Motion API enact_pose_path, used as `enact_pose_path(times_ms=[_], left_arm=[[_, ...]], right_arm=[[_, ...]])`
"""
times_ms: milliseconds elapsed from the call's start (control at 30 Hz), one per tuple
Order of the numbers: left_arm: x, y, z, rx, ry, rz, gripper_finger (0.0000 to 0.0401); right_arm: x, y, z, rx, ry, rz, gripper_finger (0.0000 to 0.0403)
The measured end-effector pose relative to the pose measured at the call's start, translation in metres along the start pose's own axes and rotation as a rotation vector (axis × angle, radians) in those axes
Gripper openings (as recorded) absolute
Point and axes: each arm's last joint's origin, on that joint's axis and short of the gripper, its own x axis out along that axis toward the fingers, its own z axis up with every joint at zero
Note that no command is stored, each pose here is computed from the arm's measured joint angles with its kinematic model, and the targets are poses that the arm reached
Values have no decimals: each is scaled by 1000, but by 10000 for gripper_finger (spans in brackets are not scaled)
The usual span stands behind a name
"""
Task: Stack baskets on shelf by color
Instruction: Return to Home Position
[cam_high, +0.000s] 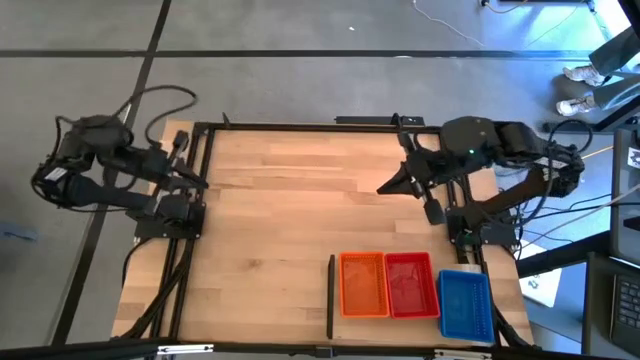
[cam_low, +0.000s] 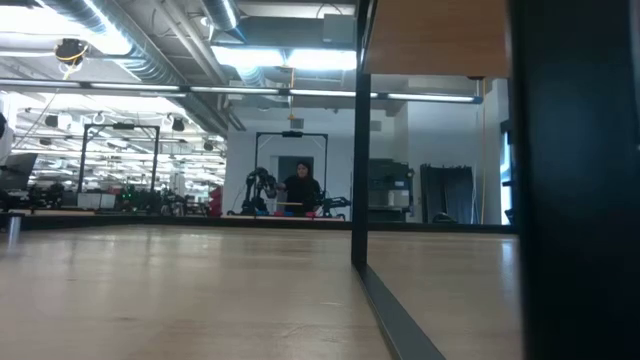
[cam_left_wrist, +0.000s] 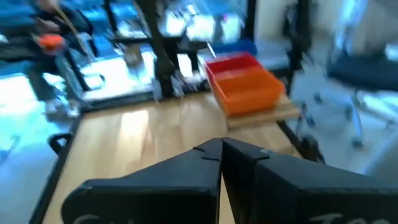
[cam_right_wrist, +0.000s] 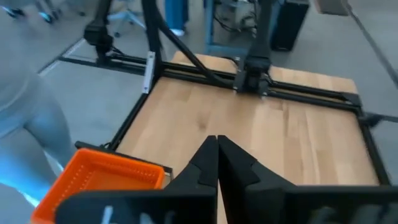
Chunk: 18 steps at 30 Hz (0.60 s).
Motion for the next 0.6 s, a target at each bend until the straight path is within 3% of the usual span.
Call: enact_pose_path(times_ms=[267, 600], left_arm=[[-5, -2, -41, -106, -60, 137, 0], [-9, -4, -80, -190, -195, 257, 0]], right_arm=[[-21, -18, -57, 8, -106, 30, 0], [-62, -11, -118, 34, -234, 27, 0]])
